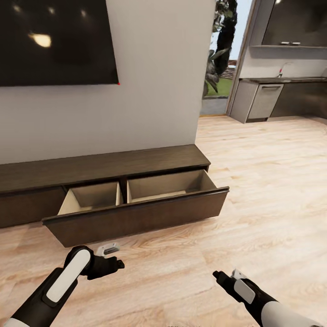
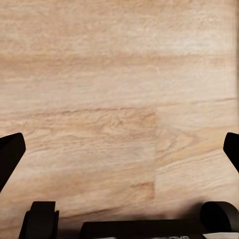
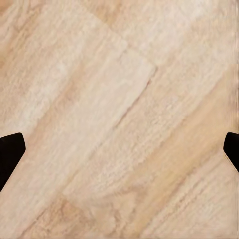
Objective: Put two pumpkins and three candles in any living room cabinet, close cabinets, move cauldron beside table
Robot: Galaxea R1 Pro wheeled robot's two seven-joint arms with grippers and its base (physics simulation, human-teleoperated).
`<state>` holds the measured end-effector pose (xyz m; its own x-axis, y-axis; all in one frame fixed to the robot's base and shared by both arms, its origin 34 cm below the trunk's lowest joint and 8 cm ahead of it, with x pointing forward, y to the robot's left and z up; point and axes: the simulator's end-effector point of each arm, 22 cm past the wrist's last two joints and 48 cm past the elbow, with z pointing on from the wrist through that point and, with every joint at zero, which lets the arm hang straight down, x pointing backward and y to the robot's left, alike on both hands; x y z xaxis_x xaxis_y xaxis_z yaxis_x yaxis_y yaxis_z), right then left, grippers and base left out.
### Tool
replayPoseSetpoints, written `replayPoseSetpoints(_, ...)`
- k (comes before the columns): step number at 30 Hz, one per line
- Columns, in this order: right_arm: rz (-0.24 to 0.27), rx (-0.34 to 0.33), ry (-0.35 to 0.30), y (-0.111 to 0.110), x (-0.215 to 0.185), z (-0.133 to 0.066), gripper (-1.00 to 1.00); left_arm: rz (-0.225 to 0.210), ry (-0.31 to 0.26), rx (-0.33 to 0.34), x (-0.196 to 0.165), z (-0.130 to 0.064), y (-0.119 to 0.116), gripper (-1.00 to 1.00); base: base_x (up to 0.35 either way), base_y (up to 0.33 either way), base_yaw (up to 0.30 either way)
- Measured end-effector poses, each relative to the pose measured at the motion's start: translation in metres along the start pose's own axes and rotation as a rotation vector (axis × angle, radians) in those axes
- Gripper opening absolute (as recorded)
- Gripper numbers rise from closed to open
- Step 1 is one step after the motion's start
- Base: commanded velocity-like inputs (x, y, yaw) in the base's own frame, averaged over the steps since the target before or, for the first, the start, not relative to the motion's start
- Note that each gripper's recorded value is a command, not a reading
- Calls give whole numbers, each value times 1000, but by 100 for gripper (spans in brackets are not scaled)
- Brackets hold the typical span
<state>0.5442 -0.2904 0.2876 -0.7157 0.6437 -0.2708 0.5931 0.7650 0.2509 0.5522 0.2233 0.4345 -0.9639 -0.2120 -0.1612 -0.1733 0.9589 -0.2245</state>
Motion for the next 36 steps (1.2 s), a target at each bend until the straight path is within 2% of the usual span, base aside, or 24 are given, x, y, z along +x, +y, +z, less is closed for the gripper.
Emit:
replayPoseSetpoints(19,10,10,-23,-5,-1,5,100,-2,16,-8,4,7,3,100,0,0,-251)
replayPoseSetpoints(36,12,9,-7,-1,11,10,100,-3,32,-10,9,12,4,100,0,0,-251)
